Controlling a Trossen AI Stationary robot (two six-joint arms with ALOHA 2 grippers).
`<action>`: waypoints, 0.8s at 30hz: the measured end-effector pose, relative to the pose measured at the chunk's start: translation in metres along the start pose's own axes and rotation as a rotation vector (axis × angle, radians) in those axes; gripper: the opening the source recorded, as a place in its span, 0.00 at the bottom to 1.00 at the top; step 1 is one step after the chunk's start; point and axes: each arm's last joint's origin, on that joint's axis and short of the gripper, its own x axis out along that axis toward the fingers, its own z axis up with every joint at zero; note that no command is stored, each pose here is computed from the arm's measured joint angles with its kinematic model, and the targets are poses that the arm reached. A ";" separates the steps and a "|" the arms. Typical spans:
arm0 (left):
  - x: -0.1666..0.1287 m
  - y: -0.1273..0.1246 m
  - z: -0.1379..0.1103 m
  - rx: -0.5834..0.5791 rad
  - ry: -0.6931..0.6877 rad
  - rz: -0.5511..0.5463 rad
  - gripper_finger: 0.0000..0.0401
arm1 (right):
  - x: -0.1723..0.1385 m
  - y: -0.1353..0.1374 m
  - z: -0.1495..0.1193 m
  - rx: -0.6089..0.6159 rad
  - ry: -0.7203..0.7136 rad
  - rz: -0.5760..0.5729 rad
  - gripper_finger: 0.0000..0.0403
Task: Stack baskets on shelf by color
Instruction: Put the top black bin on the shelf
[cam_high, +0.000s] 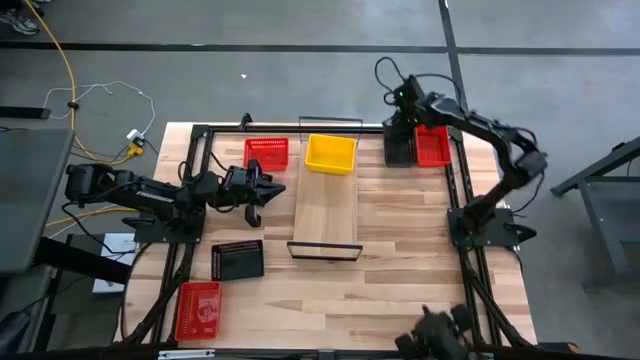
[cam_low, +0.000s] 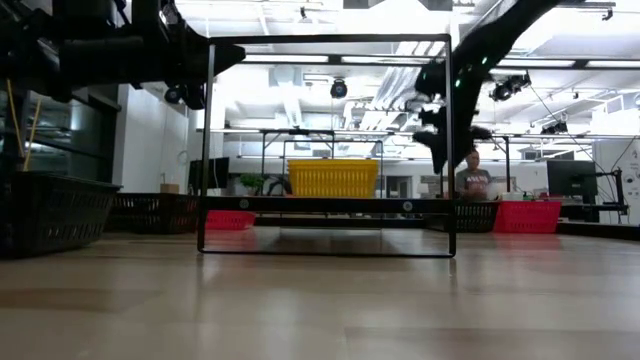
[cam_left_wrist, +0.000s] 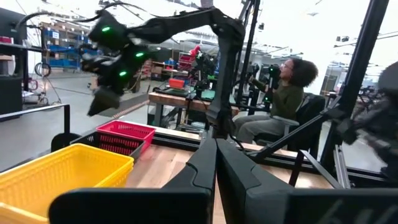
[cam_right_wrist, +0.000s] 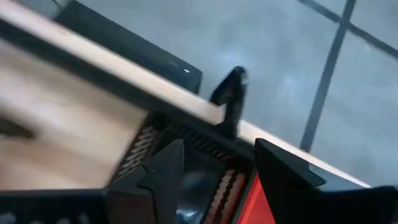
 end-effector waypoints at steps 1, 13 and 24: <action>0.000 0.000 0.000 0.000 0.000 0.000 0.00 | 0.010 -0.003 0.003 -0.006 0.021 -0.005 0.46; 0.000 -0.001 -0.002 -0.004 0.022 -0.005 0.00 | 0.068 -0.009 0.028 -0.440 0.190 0.071 0.45; 0.000 -0.004 -0.003 -0.004 0.033 -0.019 0.00 | 0.070 -0.007 0.019 -0.664 0.274 0.180 0.45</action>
